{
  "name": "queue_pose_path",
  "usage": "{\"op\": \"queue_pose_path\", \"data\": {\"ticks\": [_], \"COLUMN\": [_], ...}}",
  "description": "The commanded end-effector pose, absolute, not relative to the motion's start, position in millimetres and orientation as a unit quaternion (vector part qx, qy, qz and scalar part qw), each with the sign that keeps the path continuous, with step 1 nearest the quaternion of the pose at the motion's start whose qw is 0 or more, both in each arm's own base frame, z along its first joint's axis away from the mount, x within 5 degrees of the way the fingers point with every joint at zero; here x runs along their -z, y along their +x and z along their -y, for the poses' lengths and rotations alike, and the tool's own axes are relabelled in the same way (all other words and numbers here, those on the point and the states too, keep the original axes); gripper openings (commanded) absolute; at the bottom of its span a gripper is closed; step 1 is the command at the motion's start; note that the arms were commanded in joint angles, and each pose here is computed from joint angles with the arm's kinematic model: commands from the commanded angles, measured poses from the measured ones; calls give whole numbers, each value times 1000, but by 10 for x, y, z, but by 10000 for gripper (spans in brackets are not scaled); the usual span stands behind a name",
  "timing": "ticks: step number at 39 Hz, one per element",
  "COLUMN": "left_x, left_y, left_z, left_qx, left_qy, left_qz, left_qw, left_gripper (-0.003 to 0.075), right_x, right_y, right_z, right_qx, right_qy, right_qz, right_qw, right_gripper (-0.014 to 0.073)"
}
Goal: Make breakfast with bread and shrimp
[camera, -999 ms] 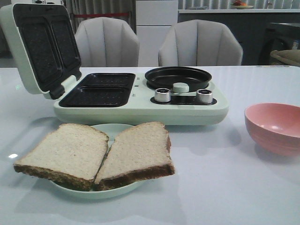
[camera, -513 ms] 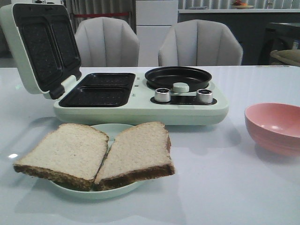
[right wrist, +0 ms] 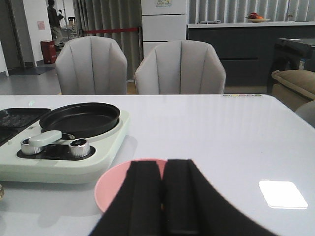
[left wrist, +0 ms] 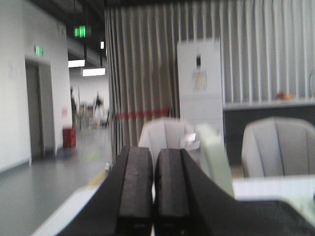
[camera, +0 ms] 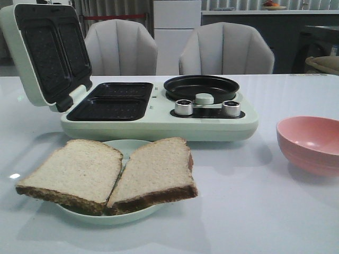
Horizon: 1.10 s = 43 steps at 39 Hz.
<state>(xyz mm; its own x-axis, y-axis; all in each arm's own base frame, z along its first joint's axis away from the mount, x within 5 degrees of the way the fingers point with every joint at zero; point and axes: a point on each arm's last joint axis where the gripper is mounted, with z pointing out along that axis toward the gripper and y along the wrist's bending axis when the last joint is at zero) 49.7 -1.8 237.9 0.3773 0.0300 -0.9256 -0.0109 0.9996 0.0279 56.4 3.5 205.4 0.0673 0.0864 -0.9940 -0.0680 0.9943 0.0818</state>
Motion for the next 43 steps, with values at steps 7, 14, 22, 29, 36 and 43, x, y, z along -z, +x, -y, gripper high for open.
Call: {"op": "queue_pose_path", "data": {"ticks": [7, 14, 22, 29, 36, 43], "left_x": [-2744, -3139, -3476, -3480, -3324, -3121], "left_y": [333, 255, 309, 363, 425, 505], "left_z": [51, 23, -18, -11, 1, 29], "left_qx": [1, -11, -11, 53, 71, 96], "left_qy": [20, 6, -20, -68, -73, -58], "left_qz": [-450, -483, -562, -633, -661, -677], "left_qw": [893, 875, 827, 769, 743, 727], "left_gripper": [114, 114, 114, 114, 114, 114], "right_x": [-2196, -2195, -2195, -2195, -2195, -2195], "right_y": [525, 525, 525, 525, 525, 525], "right_z": [-32, -32, -32, -32, -32, -32], "right_qx": [-50, -50, -50, -50, -50, -50], "right_qy": [3, 3, 3, 3, 3, 3], "right_qz": [-633, -634, -634, -634, -634, -634], "right_qw": [772, 772, 772, 772, 772, 772], "right_gripper": [135, 135, 135, 135, 135, 135]}}
